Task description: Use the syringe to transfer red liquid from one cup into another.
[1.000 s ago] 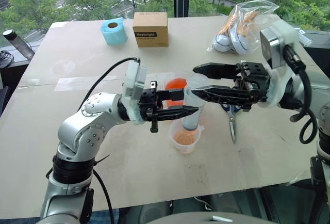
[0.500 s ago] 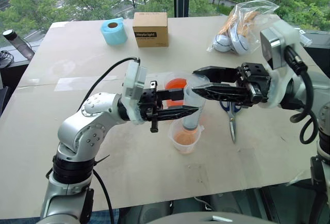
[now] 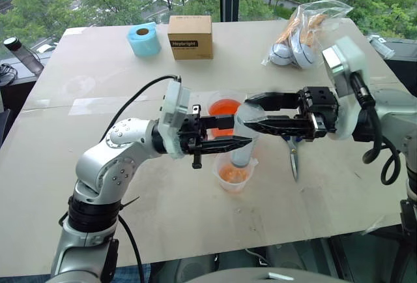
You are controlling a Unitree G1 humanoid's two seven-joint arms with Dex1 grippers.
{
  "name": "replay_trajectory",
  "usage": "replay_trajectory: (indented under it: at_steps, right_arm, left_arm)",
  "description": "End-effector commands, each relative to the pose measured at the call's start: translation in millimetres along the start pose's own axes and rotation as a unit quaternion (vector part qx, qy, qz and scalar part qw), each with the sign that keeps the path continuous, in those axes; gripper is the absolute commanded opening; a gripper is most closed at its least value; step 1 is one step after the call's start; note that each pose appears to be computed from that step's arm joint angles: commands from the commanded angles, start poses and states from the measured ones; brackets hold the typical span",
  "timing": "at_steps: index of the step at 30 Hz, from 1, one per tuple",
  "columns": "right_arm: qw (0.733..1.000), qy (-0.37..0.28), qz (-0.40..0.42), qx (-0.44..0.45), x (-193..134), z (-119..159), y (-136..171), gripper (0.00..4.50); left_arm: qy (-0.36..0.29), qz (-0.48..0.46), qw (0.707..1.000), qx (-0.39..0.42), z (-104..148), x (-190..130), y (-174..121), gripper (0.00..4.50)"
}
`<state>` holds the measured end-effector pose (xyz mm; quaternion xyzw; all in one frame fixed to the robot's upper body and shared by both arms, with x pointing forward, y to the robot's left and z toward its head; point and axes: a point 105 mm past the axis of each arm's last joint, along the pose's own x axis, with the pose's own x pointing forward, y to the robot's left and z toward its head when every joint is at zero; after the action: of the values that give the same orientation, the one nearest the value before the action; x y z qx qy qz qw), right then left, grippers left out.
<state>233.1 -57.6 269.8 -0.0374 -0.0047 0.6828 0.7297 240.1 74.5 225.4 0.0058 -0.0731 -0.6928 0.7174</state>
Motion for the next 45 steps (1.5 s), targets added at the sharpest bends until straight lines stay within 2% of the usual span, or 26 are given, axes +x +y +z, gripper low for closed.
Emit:
replay_trajectory:
  at_steps: [1,21,22,27,33,37,42,45]
  right_arm:
    - [0.999,0.046,-0.005,0.008,-0.2,-17.8,2.1,1.42]
    - [0.999,0.043,0.02,0.022,-2.4,-17.1,6.9,1.42]
    - [0.999,0.038,0.022,0.025,-2.8,-15.3,6.9,2.44]
    - [1.0,-0.016,0.003,0.026,-8.1,3.6,-1.6,4.42]
    - [0.994,-0.097,-0.004,0.041,-27.3,38.2,-9.7,4.42]
    - [0.987,-0.151,-0.019,0.049,-44.7,56.2,-17.4,4.42]
    - [0.981,-0.169,-0.077,0.055,-63.4,56.2,-35.3,4.42]
    - [0.979,-0.168,-0.099,0.061,-71.8,51.3,-39.7,4.42]
  left_arm:
    - [-0.032,-0.011,0.999,0.036,19.8,-0.6,-4.3,1.36]
    - [-0.033,-0.012,0.998,0.042,20.3,0.7,-2.5,1.36]
    - [-0.033,-0.012,0.999,0.042,20.0,0.6,-2.6,1.36]
    - [-0.031,-0.01,0.999,0.044,20.6,-0.2,-2.9,1.36]
    - [-0.033,-0.008,0.998,0.05,29.7,-1.8,-3.0,1.36]
    - [-0.042,0.008,0.998,0.052,44.9,-2.4,-1.1,1.36]
    - [-0.002,0.084,0.996,0.042,60.0,-13.3,15.6,1.36]
    - [0.004,0.137,0.989,0.058,83.2,-31.7,27.5,1.36]
